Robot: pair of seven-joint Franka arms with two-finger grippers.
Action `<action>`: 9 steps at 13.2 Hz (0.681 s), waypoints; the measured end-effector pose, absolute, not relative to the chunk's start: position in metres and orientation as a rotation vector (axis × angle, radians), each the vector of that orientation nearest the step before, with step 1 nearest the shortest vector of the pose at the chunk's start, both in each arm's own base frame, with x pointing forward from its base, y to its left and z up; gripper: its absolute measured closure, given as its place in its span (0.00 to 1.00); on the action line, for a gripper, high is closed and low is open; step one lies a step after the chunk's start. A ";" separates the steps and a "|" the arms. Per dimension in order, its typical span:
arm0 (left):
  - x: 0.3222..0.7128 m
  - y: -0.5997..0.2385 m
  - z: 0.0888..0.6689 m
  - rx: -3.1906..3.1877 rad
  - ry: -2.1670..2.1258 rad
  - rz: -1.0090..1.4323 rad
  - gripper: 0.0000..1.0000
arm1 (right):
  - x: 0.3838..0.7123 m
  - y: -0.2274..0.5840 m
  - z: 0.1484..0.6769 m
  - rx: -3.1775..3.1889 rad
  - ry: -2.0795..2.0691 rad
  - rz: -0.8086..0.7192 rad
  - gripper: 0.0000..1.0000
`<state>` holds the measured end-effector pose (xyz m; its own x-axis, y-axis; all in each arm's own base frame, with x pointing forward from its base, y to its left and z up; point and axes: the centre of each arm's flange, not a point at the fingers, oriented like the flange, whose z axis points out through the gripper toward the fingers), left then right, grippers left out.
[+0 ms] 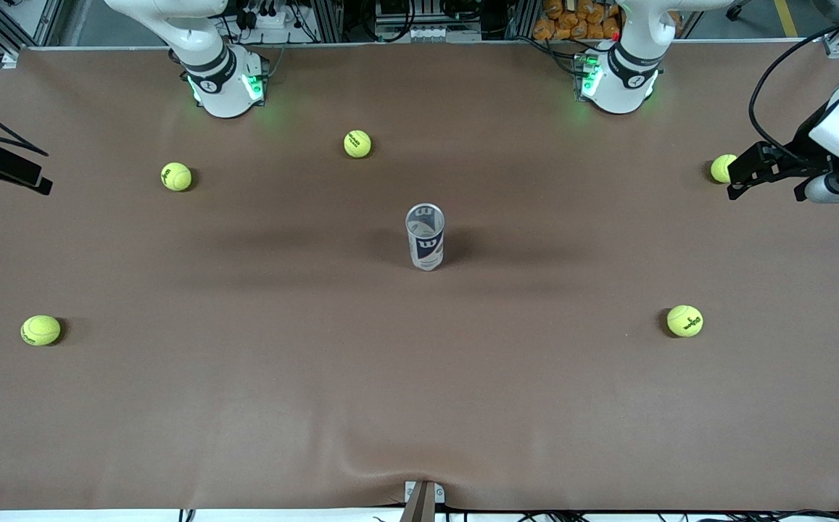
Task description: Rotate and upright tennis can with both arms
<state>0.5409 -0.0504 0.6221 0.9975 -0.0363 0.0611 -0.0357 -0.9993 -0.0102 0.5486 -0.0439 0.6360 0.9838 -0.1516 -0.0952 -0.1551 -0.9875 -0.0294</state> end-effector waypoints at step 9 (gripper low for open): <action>0.540 -0.044 0.625 -3.131 0.038 -0.107 0.00 | 0.549 -0.041 0.636 -3.093 0.230 0.144 0.00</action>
